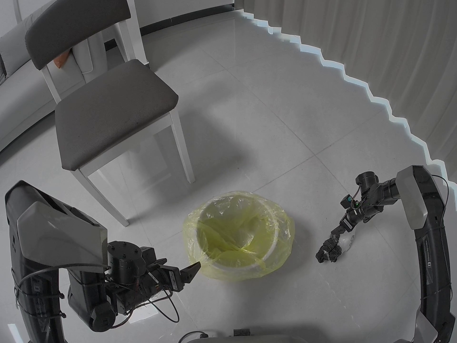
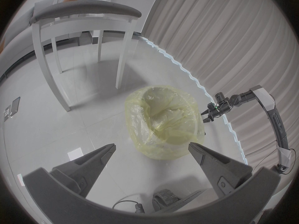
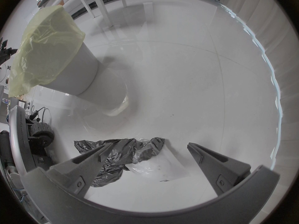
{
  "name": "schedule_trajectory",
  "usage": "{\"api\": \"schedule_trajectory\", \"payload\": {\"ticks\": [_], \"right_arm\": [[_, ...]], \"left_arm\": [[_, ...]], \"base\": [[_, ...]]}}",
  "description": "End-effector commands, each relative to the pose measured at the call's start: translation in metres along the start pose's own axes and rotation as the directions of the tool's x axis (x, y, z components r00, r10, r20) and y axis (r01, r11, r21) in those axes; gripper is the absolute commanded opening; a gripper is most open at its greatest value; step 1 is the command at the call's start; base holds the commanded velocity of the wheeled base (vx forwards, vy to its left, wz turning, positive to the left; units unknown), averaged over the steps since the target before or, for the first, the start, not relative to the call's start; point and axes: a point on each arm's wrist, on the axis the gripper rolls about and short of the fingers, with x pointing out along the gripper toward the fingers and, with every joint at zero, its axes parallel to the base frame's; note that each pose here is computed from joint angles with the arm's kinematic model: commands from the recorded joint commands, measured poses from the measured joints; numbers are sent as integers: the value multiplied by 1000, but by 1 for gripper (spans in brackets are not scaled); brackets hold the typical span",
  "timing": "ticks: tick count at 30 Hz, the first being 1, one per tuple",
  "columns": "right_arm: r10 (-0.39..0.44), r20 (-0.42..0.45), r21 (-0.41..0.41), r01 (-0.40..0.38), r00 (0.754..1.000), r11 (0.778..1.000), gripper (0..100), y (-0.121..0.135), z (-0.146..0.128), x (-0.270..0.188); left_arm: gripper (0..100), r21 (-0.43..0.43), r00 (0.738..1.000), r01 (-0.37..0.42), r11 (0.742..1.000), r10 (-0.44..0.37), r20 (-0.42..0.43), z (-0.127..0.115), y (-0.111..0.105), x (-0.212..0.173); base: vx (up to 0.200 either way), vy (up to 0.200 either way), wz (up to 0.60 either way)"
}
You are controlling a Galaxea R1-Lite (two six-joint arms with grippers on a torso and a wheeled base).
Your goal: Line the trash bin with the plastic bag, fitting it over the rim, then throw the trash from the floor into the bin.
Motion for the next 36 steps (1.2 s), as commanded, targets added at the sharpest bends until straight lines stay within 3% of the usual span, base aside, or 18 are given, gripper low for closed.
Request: {"api": "schedule_trajectory", "payload": {"ticks": [1,7,11,15,19,28,36], "right_arm": [[-18,-13,40,19,1000,999,100,-27,-22,-2],[-14,-28,55,16,1000,998,100,-33,-30,0],[90,-118,94,-79,989,992,100,-19,-46,12],[200,-210,142,-173,957,975,100,-2,-64,27],[224,-225,151,-193,948,970,100,3,-68,32],[213,-213,148,-184,954,972,100,0,-65,28],[250,-33,136,-244,968,960,100,-12,-42,1]], "left_arm": [[100,-10,999,-16,1000,15,-38,-9,3,1],[100,-11,998,-32,999,31,-50,-15,6,7],[100,-12,998,-35,999,34,-51,-15,7,8],[100,-13,998,-38,999,38,-56,-17,8,10],[100,-13,998,-31,999,30,-59,-17,6,9],[100,-11,1000,-4,1000,4,-20,-8,2,8],[100,-14,1000,-12,1000,12,-17,-7,3,8]], "base": [[0,0,0],[0,0,0],[0,0,0],[0,0,0],[0,0,0],[-133,0,0],[0,0,0]]}}
